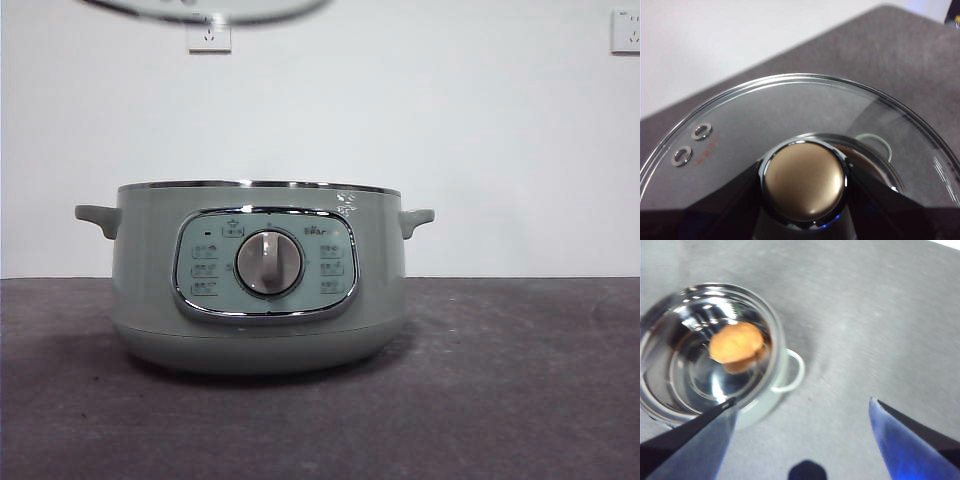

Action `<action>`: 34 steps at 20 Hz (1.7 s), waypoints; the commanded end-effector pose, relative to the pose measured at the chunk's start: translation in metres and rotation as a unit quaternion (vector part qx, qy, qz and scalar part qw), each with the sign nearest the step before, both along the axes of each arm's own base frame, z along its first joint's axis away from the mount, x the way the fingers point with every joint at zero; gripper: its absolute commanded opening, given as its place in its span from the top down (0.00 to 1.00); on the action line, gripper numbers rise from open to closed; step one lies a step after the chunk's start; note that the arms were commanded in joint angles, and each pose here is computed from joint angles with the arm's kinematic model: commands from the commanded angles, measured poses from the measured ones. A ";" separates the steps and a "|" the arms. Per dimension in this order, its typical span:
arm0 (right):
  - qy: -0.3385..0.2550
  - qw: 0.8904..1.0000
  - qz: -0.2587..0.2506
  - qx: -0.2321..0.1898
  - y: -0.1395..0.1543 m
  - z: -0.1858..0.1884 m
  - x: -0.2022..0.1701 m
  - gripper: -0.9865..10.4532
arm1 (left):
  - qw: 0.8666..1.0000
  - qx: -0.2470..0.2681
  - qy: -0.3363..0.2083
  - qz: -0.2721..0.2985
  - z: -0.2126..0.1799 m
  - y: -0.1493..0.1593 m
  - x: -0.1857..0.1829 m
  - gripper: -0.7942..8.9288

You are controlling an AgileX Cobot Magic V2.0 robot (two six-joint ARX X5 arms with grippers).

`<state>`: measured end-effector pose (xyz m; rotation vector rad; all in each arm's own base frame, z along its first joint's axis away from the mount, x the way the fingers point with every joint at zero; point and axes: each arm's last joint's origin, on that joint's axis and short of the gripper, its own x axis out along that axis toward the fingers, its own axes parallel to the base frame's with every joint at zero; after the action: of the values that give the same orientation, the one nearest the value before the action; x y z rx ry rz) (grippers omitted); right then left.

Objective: Pick up the potato,open the lid,put the potato in the pot,close the lid

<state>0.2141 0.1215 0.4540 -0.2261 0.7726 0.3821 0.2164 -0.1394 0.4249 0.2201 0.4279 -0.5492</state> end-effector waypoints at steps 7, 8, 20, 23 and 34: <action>-0.001 0.998 -0.060 0.007 -0.040 0.014 -0.026 0.53 | 1.000 -0.017 0.012 -0.012 -0.034 -0.044 0.052 0.93; -0.001 0.998 -0.065 0.007 -0.043 0.015 -0.029 0.53 | 1.000 -0.013 0.018 -0.015 -0.040 -0.049 0.057 0.93; -0.018 0.995 -0.101 -0.004 -0.059 0.021 -0.043 0.53 | 0.995 0.002 0.096 0.002 -0.110 -0.066 0.071 0.93; -0.018 0.995 -0.101 -0.004 -0.059 0.021 -0.043 0.53 | 0.995 -0.001 0.101 0.006 -0.111 -0.066 0.070 0.93; -0.019 0.995 -0.101 -0.004 -0.059 0.021 -0.043 0.53 | 0.992 0.026 0.120 0.039 -0.116 -0.056 0.072 0.93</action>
<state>0.1719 0.0635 0.4759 -0.1649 0.7420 0.1920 0.2875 -0.1963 0.3020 0.2030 0.7173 -0.4942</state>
